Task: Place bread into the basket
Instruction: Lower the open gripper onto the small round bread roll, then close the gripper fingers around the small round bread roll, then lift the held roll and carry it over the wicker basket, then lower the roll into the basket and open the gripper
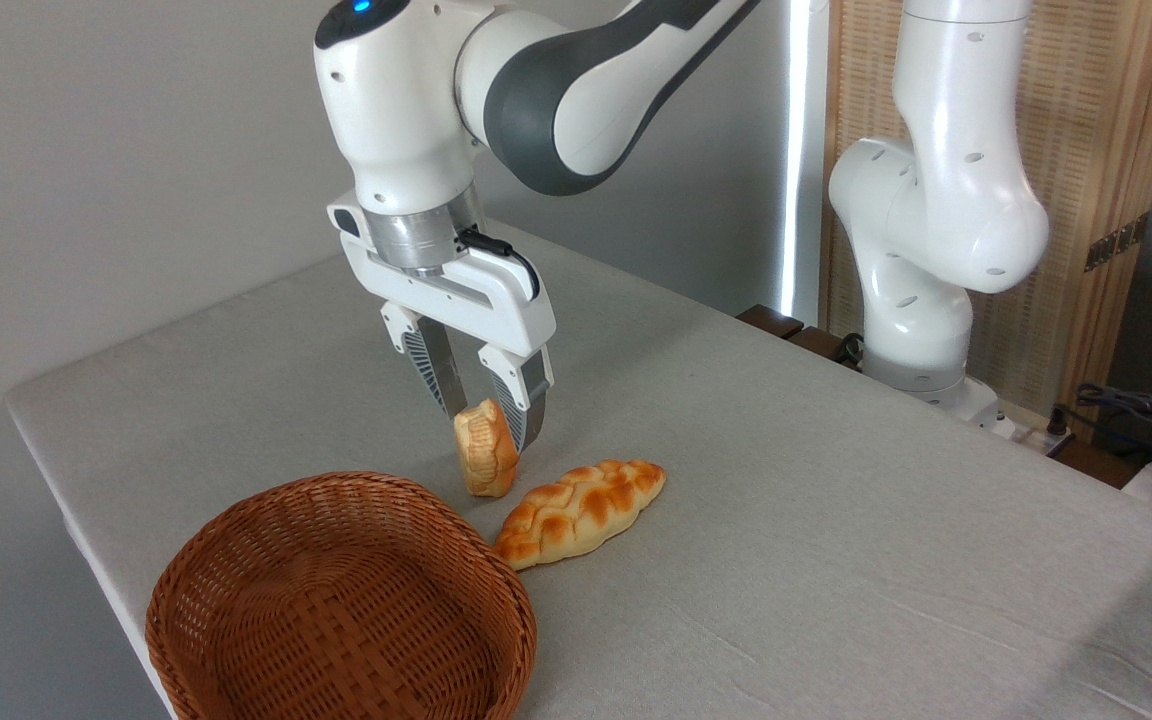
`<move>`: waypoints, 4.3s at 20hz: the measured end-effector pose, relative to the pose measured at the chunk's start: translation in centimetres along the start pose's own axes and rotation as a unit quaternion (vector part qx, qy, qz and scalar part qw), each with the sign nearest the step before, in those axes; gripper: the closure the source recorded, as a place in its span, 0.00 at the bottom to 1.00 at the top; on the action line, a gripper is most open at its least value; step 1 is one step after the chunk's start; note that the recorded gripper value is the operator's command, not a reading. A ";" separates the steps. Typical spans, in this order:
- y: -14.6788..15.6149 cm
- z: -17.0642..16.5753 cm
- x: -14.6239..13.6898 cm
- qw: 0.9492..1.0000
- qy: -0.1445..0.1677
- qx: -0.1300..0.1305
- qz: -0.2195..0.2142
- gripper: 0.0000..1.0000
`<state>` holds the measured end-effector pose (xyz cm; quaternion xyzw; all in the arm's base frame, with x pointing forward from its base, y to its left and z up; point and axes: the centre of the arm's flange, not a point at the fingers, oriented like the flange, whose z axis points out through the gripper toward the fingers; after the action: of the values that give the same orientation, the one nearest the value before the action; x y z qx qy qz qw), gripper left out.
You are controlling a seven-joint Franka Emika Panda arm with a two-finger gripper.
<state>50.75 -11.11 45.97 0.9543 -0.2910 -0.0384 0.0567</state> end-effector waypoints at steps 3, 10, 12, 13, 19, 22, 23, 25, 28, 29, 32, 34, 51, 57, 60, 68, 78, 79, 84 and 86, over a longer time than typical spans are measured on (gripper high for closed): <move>1.0 1.0 0.2 1.000 -0.014 0.007 0.015 0.00; 1.7 2.5 1.2 0.999 -0.021 0.011 0.026 0.45; 1.9 2.7 1.5 0.999 -0.020 0.012 0.029 0.56; 1.9 2.8 1.5 0.999 -0.020 0.012 0.030 0.57; 1.9 2.7 1.6 0.999 -0.018 0.013 0.030 0.56; 1.9 2.7 1.6 0.999 -0.018 0.013 0.030 0.56; 1.9 2.7 1.6 0.999 -0.018 0.013 0.030 0.56; 1.9 2.7 1.7 0.999 -0.016 0.015 0.030 0.56; 1.9 2.6 1.7 0.999 -0.014 0.017 0.031 0.68; 1.9 2.6 1.7 0.999 -0.014 0.017 0.031 0.68; 1.9 2.6 1.7 0.999 -0.014 0.018 0.031 0.68; 1.9 2.6 1.7 0.999 -0.014 0.018 0.031 0.68; 1.2 -5.7 3.0 0.998 0.034 0.035 0.027 0.63; -0.8 -8.0 3.0 0.997 0.067 0.048 0.011 0.61; -2.8 -8.2 3.6 0.993 0.102 0.065 -0.003 0.52; -5.4 -6.1 6.3 0.983 0.157 0.099 -0.013 0.00; -5.4 -5.5 6.6 0.983 0.153 0.098 -0.012 0.00; -5.4 -5.6 6.6 0.983 0.153 0.098 -0.012 0.00; -5.0 -7.4 6.0 0.983 0.155 0.096 -0.009 0.00; -4.4 -8.7 4.7 0.987 0.136 0.087 0.006 0.00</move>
<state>57.97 -9.36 53.82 0.9502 -0.2884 0.1177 0.0123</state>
